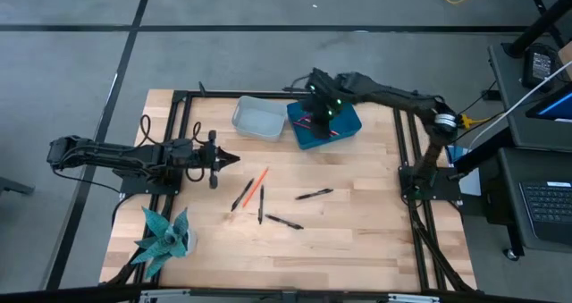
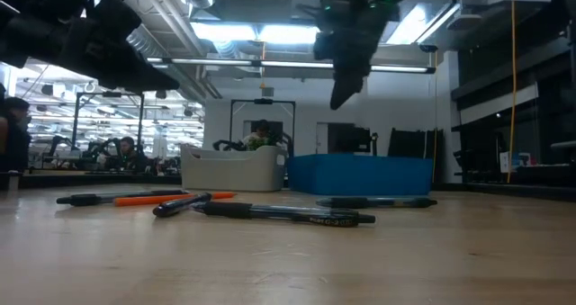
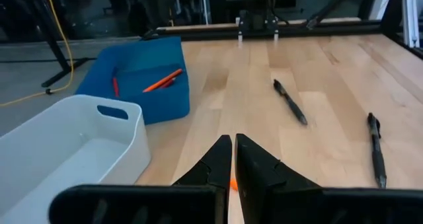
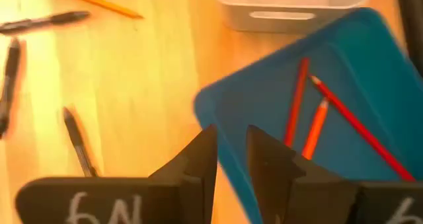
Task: Sort pens & pencils
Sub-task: Put the orange pencil into the blue bin
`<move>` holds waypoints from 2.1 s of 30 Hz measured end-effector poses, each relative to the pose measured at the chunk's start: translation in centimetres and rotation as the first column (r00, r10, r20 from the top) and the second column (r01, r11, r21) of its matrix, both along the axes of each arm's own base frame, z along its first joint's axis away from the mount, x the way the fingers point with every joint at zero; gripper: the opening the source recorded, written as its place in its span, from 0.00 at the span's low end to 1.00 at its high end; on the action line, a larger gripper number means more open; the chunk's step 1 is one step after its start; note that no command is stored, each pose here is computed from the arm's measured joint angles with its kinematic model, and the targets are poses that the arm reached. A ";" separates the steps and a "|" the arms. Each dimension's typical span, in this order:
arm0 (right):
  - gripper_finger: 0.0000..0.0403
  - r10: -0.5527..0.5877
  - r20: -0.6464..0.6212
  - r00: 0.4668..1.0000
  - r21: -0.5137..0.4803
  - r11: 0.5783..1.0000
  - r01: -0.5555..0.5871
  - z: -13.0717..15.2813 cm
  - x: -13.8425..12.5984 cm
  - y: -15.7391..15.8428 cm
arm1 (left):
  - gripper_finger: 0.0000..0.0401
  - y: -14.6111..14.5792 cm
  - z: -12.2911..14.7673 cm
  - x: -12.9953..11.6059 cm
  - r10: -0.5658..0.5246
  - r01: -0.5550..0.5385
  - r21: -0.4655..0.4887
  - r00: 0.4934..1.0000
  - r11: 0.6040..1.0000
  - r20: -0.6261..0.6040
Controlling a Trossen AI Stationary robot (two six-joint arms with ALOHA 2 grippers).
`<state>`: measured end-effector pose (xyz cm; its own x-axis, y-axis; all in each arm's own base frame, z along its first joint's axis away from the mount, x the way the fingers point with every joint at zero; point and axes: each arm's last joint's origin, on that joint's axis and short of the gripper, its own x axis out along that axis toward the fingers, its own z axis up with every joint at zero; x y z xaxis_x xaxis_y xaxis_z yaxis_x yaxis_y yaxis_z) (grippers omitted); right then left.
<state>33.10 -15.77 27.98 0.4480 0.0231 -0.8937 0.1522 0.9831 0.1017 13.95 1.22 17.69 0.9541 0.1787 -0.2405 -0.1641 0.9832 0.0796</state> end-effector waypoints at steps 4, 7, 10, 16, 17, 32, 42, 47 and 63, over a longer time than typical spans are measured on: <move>0.21 -0.027 0.092 0.995 -0.028 0.999 0.029 -1.0 -1.8 2.1 | 0.03 0.0 0.0 0.0 0.014 -0.014 -0.043 1.000 0.999 0.008; 0.21 -0.043 0.122 0.992 -0.030 0.998 0.047 -2.2 -2.8 3.6 | 0.03 0.1 0.0 0.0 0.046 -0.045 -0.082 0.999 0.996 0.012; 0.21 -0.053 0.143 0.988 -0.022 0.998 0.057 -3.7 -3.3 5.0 | 0.03 0.1 -0.2 0.1 0.084 -0.084 -0.104 0.996 0.991 0.001; 0.21 0.000 0.162 0.987 -0.027 1.000 0.004 -6.2 -3.5 7.0 | 0.03 -0.7 -0.5 1.1 0.127 -0.134 -0.089 0.989 0.987 -0.077; 0.21 0.003 0.171 0.985 -0.027 1.000 0.002 -6.4 -3.5 7.2 | 0.03 -0.9 -0.1 1.5 0.133 -0.140 -0.079 0.988 0.987 -0.080; 0.21 0.028 0.164 0.986 -0.056 0.998 -0.019 -7.6 -3.3 9.2 | 0.03 -4.6 1.4 8.6 0.209 -0.262 -0.027 0.823 0.965 -0.529; 0.21 0.004 0.087 0.996 -0.094 0.996 0.004 -9.3 -4.2 10.1 | 0.03 -6.5 2.5 12.0 0.180 -0.277 -0.107 0.825 0.955 -0.535; 0.21 -0.018 0.033 0.999 -0.104 0.994 0.022 -11.6 -5.6 10.3 | 0.03 -6.5 2.6 12.2 0.126 -0.250 -0.158 0.828 0.955 -0.547; 0.21 -0.025 0.081 0.996 -0.092 0.995 0.033 -12.8 -5.8 11.0 | 0.21 -6.1 2.6 12.2 0.195 -0.390 -0.283 0.824 0.876 -0.533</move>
<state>27.26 -4.75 15.23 0.5170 -0.0727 -0.8529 0.1760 0.9841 0.0228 26.16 -4.83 20.25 0.6171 0.2364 -0.7505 -0.4857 0.8649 -0.1269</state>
